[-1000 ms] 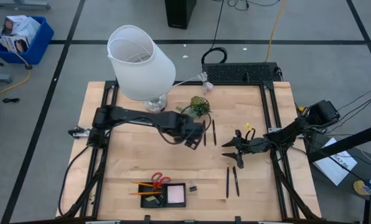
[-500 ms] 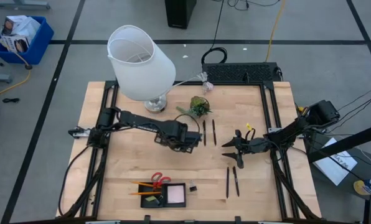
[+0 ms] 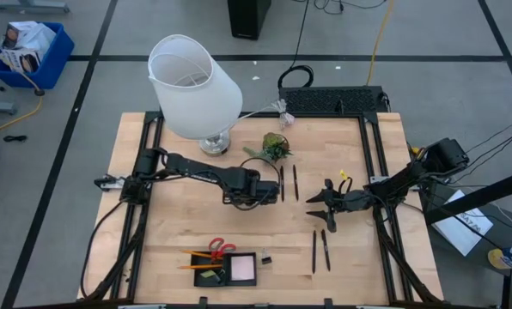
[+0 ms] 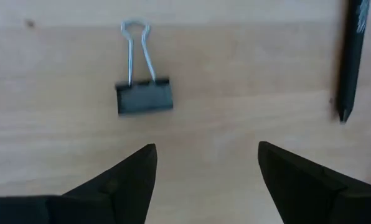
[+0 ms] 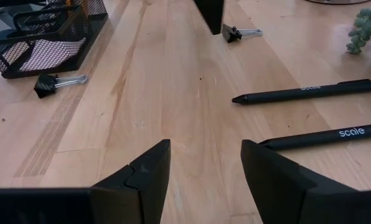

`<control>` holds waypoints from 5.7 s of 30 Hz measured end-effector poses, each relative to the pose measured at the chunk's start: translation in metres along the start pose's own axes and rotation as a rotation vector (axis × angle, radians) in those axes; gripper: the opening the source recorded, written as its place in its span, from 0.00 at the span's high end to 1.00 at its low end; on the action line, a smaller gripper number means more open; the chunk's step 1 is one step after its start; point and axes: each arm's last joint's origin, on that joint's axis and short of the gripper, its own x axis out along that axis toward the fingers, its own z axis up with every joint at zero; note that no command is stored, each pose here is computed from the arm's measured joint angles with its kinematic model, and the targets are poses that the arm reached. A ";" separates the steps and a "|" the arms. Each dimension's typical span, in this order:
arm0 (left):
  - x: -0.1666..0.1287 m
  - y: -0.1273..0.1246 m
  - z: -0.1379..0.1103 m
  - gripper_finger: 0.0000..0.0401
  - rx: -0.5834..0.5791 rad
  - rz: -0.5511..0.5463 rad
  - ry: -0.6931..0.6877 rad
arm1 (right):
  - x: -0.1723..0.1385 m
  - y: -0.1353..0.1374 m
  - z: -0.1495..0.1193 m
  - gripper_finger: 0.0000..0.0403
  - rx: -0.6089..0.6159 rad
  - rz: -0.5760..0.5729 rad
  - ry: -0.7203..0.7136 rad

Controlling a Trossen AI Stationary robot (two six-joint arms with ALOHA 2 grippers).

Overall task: Pick and place office supplies into organizer
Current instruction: Put the top black binder clip into the mesh desk organizer

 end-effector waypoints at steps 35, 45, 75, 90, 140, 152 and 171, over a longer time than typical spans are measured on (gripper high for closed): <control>0.023 0.024 0.019 0.27 -0.058 0.123 0.011 | 0.000 0.000 0.000 0.52 0.001 0.000 -0.001; 0.025 0.022 0.021 0.27 -0.050 0.092 -0.002 | 0.000 0.000 0.000 0.52 0.001 0.000 -0.001; 0.032 0.030 0.015 0.59 -0.011 0.121 -0.013 | 0.000 0.000 0.000 0.52 0.001 0.000 -0.001; 0.031 0.030 -0.001 0.57 0.070 0.124 -0.031 | 0.000 0.000 0.000 0.52 0.001 0.000 -0.001; 0.000 0.028 0.003 0.27 0.298 0.038 -0.015 | 0.000 0.000 0.000 0.52 0.000 0.000 -0.001; 0.025 0.027 -0.003 0.37 0.370 0.063 0.113 | 0.000 0.000 0.000 0.52 0.000 -0.001 0.001; 0.028 0.027 0.003 0.49 0.404 0.068 0.121 | 0.000 0.000 0.000 0.52 0.001 0.000 -0.001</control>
